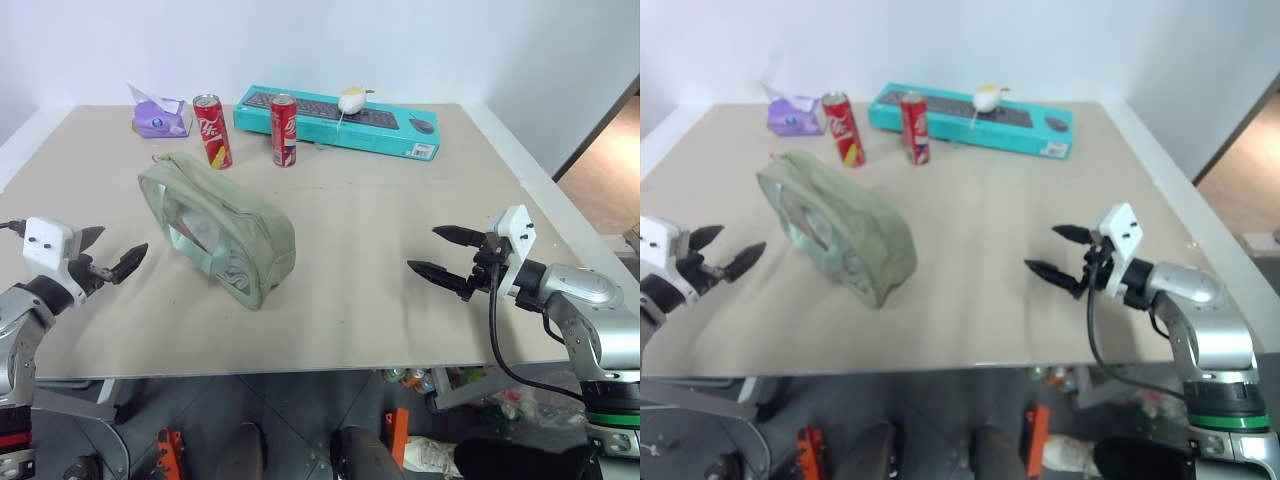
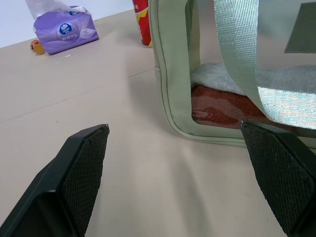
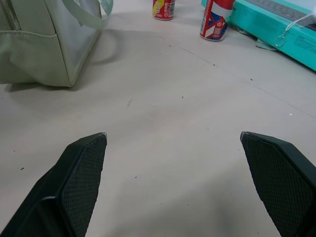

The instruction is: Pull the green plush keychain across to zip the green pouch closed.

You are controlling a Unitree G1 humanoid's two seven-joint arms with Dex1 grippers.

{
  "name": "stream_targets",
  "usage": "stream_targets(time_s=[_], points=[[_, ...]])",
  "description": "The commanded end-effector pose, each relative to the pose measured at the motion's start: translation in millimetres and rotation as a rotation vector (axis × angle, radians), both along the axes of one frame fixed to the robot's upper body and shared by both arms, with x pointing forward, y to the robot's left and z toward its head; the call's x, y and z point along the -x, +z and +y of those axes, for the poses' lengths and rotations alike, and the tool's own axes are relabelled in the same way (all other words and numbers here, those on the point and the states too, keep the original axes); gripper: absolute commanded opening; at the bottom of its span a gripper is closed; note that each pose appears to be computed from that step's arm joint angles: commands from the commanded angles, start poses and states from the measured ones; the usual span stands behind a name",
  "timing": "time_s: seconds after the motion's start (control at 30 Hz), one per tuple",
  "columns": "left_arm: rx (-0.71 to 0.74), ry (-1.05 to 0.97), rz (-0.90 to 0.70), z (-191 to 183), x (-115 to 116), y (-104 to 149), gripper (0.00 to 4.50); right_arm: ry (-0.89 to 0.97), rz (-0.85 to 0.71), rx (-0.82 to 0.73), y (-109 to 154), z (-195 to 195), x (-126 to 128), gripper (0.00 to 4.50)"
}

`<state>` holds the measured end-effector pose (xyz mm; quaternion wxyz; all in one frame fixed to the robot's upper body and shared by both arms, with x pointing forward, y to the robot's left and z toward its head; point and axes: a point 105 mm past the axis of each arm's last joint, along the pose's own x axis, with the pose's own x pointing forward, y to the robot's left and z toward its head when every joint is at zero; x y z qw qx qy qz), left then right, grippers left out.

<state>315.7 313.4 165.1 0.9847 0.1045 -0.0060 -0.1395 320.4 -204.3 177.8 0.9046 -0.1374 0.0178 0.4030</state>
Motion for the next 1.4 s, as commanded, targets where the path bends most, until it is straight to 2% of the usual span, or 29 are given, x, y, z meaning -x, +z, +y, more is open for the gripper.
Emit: stream_targets(time_s=[0.03,0.43,0.6,0.73,0.83,0.9,1.0,1.17,1.4], points=[[-0.010,-0.006,-0.065,0.7,0.5,18.7,4.40,-0.004,-0.046,0.000,11.0,-0.8,-1.1,4.50],[0.027,-0.072,-0.092,-6.3,-2.4,27.5,4.40,-0.009,-0.042,-0.012,8.8,-0.4,-0.7,4.50],[0.016,-0.076,-0.118,-4.2,-3.4,35.3,4.40,0.028,-0.023,-0.070,16.4,3.8,3.4,4.50],[-0.020,-0.147,-0.241,-2.3,-0.3,85.3,4.40,0.166,0.004,-0.095,36.9,22.6,16.5,4.50],[-0.058,-0.241,-0.260,-7.4,1.8,110.1,4.40,0.242,0.020,-0.088,46.7,33.1,25.2,4.50],[-0.117,-0.404,-0.228,-27.7,0.0,124.9,4.40,0.317,0.030,-0.077,57.8,44.9,30.8,4.50],[-0.203,-0.603,-0.141,-52.7,-2.3,121.6,4.40,0.351,0.004,-0.059,68.0,54.6,28.9,4.50],[-0.302,-0.802,-0.038,-75.5,-9.4,105.7,4.40,0.352,-0.025,-0.039,73.7,57.0,24.5,4.50],[-0.391,-0.961,0.008,-95.5,-29.2,113.0,4.40,0.377,-0.097,-0.040,97.0,67.3,35.2,4.50]])
